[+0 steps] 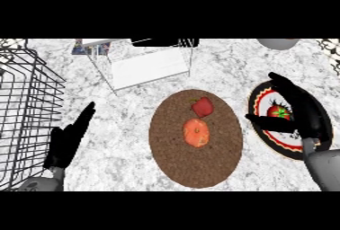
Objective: Pick the squash from the placemat and place it in the tiered shelf
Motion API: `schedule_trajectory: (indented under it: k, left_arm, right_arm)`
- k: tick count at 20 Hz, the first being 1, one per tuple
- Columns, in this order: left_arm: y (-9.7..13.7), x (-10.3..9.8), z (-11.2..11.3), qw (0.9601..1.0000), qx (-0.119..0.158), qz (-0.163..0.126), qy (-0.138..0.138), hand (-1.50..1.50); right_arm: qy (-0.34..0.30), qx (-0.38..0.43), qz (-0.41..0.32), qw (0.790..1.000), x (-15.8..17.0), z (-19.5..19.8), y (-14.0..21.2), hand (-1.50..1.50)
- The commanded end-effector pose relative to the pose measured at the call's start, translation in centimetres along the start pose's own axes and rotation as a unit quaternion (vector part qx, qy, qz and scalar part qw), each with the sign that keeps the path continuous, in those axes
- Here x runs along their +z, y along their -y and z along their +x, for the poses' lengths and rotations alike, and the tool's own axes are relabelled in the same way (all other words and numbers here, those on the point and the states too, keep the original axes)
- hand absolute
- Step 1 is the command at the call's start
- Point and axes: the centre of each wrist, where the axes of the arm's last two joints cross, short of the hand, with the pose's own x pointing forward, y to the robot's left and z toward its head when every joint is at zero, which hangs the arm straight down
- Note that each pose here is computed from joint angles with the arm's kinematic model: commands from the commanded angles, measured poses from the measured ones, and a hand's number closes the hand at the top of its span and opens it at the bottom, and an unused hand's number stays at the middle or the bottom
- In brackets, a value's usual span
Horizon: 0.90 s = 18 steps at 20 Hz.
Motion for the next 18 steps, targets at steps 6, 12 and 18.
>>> schedule_trajectory:
  k: [6, 12, 18]
  left_arm:
    - [0.6, 0.9, -1.7, 0.9999, -0.003, -0.006, -0.012, 0.0]
    - [1.7, 0.6, -0.9, 0.9999, -0.002, -0.014, -0.008, 0.0]
    - [1.2, 0.3, -0.6, 0.9998, -0.015, -0.01, -0.009, 0.0]
  right_arm:
    - [0.073, -0.004, 0.175, 0.982, 0.9, 4.2, -2.7, -1.5]
    - [0.002, 0.166, 0.255, 0.953, 2.1, 9.0, -4.3, -1.5]
    - [-0.015, 0.413, 0.17, 0.895, 1.7, 13.9, -5.3, -1.5]
